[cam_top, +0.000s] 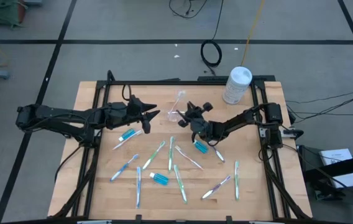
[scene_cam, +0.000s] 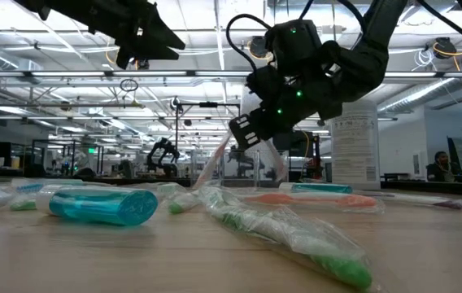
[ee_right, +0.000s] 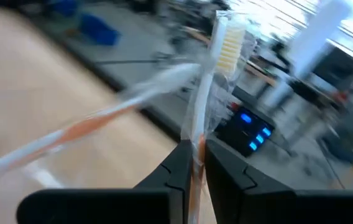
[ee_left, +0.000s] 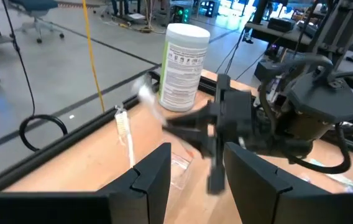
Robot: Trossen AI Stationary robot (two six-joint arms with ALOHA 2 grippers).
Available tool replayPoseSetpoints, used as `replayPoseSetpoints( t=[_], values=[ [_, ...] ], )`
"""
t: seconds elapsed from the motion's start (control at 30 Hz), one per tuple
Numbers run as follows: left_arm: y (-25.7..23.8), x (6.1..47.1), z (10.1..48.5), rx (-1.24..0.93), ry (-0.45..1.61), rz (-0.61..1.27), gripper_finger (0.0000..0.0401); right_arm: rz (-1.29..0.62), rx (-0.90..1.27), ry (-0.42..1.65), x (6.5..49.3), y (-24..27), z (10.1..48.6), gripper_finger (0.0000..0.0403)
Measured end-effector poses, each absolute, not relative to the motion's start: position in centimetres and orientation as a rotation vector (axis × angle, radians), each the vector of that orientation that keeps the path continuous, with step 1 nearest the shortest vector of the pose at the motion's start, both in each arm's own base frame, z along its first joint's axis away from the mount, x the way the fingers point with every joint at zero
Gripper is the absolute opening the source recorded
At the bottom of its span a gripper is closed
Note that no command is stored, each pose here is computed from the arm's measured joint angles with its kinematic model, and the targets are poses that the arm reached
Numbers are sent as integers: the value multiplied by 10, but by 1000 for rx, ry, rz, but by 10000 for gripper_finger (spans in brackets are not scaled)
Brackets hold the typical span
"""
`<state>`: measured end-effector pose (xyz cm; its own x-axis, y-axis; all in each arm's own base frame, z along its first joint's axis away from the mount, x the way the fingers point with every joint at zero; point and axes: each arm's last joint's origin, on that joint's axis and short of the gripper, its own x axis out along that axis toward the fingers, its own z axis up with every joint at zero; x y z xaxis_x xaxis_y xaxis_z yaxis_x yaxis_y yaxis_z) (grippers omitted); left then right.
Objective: Pick & Place toothbrushing station
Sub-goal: Put the orange toothbrush into the transparent organizer, then put the blue mouthwash into the transparent organizer
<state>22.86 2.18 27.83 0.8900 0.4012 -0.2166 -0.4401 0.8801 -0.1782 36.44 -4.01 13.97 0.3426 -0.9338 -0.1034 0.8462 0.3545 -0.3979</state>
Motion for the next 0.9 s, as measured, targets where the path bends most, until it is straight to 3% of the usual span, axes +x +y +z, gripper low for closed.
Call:
replayPoseSetpoints(
  t=[0.13,0.57,0.9],
  values=[
    [18,229,278,-228,178,426,152,-1265,-278,324,362,-39,140,55],
    [7,229,277,-240,188,379,152,-1146,-329,328,364,2,142,160],
    [-2,228,272,-273,241,355,152,-1128,-435,345,355,11,183,172]
  ],
)
